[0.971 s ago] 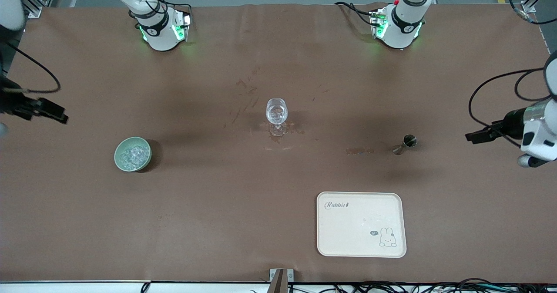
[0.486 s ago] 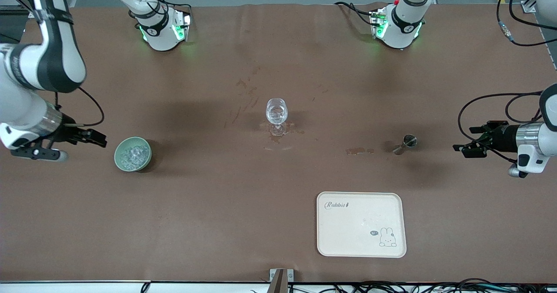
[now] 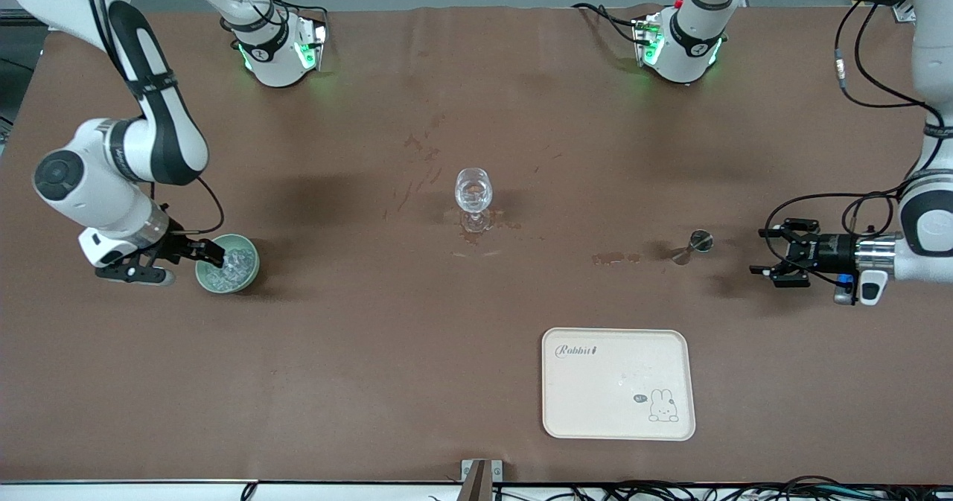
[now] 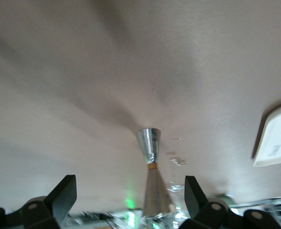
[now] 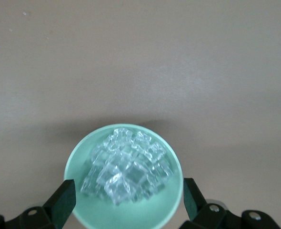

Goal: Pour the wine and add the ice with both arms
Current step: 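Grasp an ice cube with the right gripper while the left gripper grasps the jigger, then lift the ice cube with the right gripper while the left gripper lifts the jigger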

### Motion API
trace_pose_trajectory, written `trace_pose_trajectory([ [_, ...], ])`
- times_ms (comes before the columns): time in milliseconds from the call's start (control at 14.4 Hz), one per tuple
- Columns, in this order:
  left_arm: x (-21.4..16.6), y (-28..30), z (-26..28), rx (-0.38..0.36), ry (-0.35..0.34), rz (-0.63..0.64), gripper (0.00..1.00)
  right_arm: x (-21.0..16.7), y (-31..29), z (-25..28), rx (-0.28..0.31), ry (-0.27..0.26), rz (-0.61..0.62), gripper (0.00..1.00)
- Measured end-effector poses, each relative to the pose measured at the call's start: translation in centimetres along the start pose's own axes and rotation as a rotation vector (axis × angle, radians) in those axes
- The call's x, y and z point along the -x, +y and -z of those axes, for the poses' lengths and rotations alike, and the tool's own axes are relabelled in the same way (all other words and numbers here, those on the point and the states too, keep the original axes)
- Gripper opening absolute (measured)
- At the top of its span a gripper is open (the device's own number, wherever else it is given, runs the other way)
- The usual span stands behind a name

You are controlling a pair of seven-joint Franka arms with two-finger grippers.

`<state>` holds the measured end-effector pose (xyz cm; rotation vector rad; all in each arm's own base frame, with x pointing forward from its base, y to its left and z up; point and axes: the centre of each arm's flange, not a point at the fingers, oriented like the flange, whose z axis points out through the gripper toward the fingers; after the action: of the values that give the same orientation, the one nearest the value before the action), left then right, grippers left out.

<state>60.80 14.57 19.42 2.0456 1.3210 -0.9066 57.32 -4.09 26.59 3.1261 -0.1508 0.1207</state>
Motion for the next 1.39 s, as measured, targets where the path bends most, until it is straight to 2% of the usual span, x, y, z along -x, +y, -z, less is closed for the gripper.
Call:
trace_pose_trajectory([
  [139,-0.5,0.2,-1.1,0.013,-0.030,0.085,1.00,0.2,-0.4,-2.0,0.000,-0.014,0.007,1.00],
  [416,-1.2,0.6,-3.7,0.011,-0.087,0.135,1.00,0.6,-0.8,-3.0,0.000,-0.031,0.015,0.93],
  [555,-1.6,0.8,-5.6,0.002,-0.122,0.138,0.97,0.7,-0.8,-3.1,0.000,-0.037,0.014,0.80],
  [624,-1.6,1.0,-6.5,-0.005,-0.137,0.127,0.93,0.9,-0.8,-3.3,0.000,-0.041,0.015,0.80],
  [694,-1.5,1.2,-7.3,-0.010,-0.150,0.110,0.93,1.0,-0.8,-3.4,0.000,-0.044,0.014,0.75],
  [763,-1.3,1.5,-8.0,-0.014,-0.161,0.097,0.88,1.1,-0.8,-3.5,0.000,-0.048,0.014,0.71],
  [833,-1.3,1.7,-8.5,-0.013,-0.171,0.093,0.88,1.1,-0.8,-3.7,0.001,-0.051,0.014,0.70],
  [971,-1.3,1.8,-9.0,-0.009,-0.184,0.091,0.79,1.2,-0.8,-4.1,0.001,-0.058,0.014,0.68],
  [1041,-1.3,1.8,-9.1,-0.010,-0.187,0.092,0.79,1.3,-0.8,-4.3,0.001,-0.061,0.014,0.64],
  [1388,-1.1,1.9,-9.7,-0.020,-0.200,0.087,0.72,1.4,-1.0,-4.8,0.001,-0.071,0.016,0.62],
])
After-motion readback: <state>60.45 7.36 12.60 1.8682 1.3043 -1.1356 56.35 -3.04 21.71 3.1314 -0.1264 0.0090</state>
